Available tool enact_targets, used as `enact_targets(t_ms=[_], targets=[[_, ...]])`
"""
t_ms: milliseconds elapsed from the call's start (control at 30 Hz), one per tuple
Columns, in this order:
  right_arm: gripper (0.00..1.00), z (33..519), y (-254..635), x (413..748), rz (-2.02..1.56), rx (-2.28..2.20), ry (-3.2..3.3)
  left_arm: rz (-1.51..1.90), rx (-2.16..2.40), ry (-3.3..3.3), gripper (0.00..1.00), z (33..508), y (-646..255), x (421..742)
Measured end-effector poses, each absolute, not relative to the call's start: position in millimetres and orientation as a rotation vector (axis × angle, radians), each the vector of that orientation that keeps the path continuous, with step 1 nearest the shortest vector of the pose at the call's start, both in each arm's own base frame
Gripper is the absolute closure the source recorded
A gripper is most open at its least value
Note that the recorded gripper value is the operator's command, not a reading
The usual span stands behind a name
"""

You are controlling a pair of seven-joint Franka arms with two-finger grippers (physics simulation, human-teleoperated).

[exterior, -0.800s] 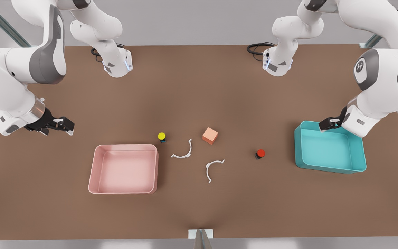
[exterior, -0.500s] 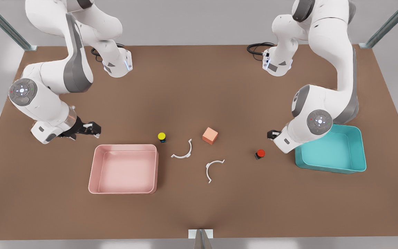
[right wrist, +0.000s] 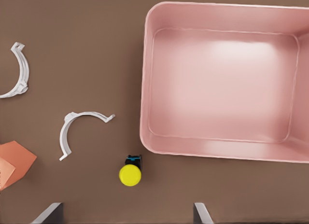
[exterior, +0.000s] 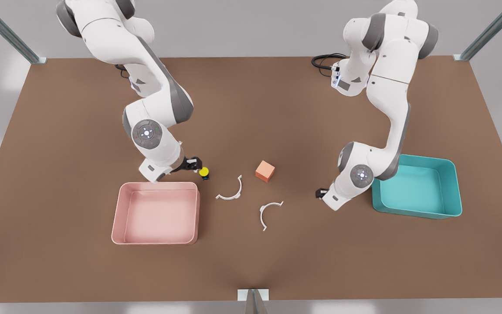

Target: Place the red button in the blue storage box with the left arm, and place the yellow button in the pink storage box with the right arm

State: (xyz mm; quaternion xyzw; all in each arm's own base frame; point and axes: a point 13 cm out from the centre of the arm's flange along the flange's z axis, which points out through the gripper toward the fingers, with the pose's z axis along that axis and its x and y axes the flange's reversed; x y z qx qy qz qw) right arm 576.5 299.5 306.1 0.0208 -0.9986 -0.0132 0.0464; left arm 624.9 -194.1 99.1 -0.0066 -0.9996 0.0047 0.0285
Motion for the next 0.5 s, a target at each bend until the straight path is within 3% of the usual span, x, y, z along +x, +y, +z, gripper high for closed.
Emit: enact_targets(t_ms=[267, 367, 500], targets=[[0.00, 224.2, 336.4, 551.1, 0.027, -0.206, -2.960, 0.008, 0.037, -3.062, 0.02, 59.8, -192.2, 607.6], [0.00, 201.6, 338.4, 530.8, 0.063, -0.296, -2.934, 0.008, 0.051, -3.066, 0.24, 62.9, -193.3, 604.6], [0.00, 168.0, 331.5, 529.9, 0.103, -0.424, -2.921, 0.011, 0.071, -3.073, 0.33, 68.6, -194.0, 604.3]])
